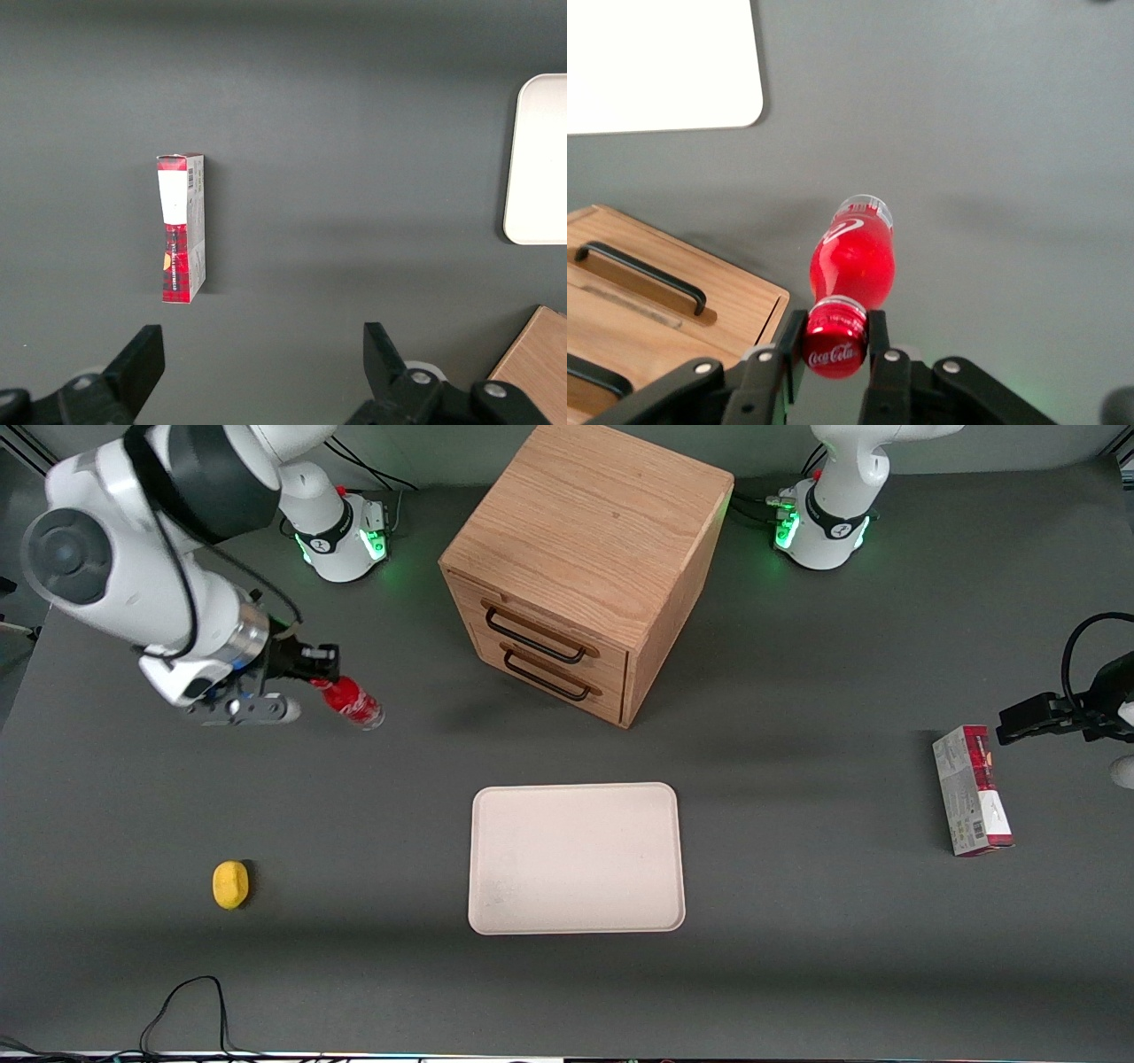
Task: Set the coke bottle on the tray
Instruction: 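Lift the bottle and carry it with the right gripper to the tray, then lower the bottle onto the white tray and open the right gripper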
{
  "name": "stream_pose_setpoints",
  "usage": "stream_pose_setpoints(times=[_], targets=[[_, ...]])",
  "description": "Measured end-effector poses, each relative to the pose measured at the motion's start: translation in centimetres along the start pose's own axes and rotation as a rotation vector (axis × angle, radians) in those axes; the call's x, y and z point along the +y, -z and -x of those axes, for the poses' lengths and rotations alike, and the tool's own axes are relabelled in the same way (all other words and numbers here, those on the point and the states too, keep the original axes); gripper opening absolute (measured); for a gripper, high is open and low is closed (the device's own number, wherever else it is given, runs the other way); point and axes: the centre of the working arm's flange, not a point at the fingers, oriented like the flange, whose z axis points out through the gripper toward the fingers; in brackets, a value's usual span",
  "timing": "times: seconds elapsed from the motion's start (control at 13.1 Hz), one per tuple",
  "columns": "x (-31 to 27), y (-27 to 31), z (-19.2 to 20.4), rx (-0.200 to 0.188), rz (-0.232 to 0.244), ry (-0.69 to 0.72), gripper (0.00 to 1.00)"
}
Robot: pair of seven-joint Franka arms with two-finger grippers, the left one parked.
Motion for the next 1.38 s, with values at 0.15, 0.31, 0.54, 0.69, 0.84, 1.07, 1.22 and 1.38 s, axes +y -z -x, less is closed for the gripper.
stream_pose_setpoints(times=[0.15, 0.31, 0.54, 0.69, 0.84, 1.07, 1.22, 1.38], targets=[[-0.8, 1.5, -3.6, -0.026, 0.040, -0.011, 0.32], [-1.5, 1.8, -6.7, -0.017, 0.056, -0.022, 0.32], [-1.6, 1.0, -10.2, 0.009, 0.027, -0.030, 0.32], [-3.5, -1.1, -12.8, 0.054, -0.014, -0.014, 0.32], [-6.6, -4.8, -15.3, 0.095, -0.048, -0.016, 0.32], [-9.7, -10.0, -18.3, 0.127, -0.072, -0.032, 0.32], [-11.1, -12.0, -19.4, 0.153, -0.080, -0.038, 0.32], [-12.6, -13.2, -19.7, 0.174, -0.086, -0.041, 0.32]])
